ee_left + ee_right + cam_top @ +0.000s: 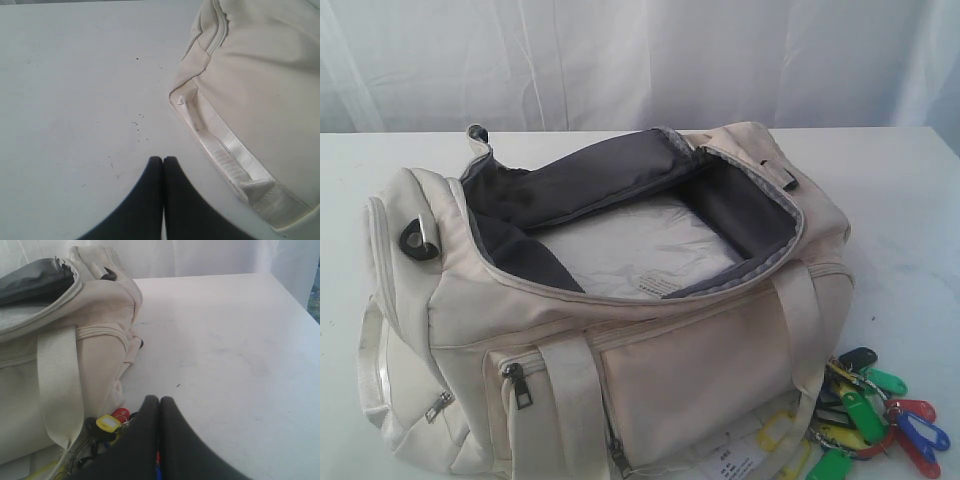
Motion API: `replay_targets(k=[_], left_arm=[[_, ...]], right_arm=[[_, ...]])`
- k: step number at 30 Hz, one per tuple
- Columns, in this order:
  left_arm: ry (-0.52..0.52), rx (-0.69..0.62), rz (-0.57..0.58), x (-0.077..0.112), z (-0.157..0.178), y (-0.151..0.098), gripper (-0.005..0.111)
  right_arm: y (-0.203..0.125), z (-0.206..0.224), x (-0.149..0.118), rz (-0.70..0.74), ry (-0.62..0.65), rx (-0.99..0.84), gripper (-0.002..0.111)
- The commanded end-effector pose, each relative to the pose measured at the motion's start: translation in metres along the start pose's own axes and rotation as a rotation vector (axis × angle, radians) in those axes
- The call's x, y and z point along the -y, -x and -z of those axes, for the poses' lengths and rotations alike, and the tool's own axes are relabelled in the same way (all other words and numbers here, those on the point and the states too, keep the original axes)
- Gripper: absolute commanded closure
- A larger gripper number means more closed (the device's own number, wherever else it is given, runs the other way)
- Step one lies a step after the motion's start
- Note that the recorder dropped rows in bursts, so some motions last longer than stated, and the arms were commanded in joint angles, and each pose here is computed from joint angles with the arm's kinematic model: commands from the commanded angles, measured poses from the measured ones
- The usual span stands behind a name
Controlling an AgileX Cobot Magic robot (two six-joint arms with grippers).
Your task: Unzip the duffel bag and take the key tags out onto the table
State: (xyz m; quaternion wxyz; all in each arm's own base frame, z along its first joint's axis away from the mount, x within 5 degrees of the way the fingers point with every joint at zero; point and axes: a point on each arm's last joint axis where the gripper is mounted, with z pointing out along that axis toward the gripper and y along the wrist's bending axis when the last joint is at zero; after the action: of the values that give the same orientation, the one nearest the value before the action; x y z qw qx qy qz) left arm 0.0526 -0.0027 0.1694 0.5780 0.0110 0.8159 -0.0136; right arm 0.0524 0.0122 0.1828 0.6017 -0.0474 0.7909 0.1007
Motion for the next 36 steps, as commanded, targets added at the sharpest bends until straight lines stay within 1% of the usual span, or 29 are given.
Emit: replay_targets(k=[1,8,15,36], left_arm=[[0.0,0.006,0.014,0.0001,-0.0001,-0.0004,0.107],[0.0,0.006,0.014,0.0001,-0.0001,-0.0004,0.107],[0.0,0.006,0.014,0.0001,-0.0001,-0.0004,0.107],[0.0,0.006,0.014,0.0001,-0.0001,-0.0004,0.107]], right_arm=[[-0.0001,0.0001,0.0004,0.015,-0.004,0.008,0.108],[-0.0001,0.0001,0.0004,0.015,-0.004,0.008,0.108],[0.0003,0.0002,0.0029,0.003,-0.049,0.015,0.108],[0.0003,0.0002,0.0029,0.003,-0.049,0.015,0.108]])
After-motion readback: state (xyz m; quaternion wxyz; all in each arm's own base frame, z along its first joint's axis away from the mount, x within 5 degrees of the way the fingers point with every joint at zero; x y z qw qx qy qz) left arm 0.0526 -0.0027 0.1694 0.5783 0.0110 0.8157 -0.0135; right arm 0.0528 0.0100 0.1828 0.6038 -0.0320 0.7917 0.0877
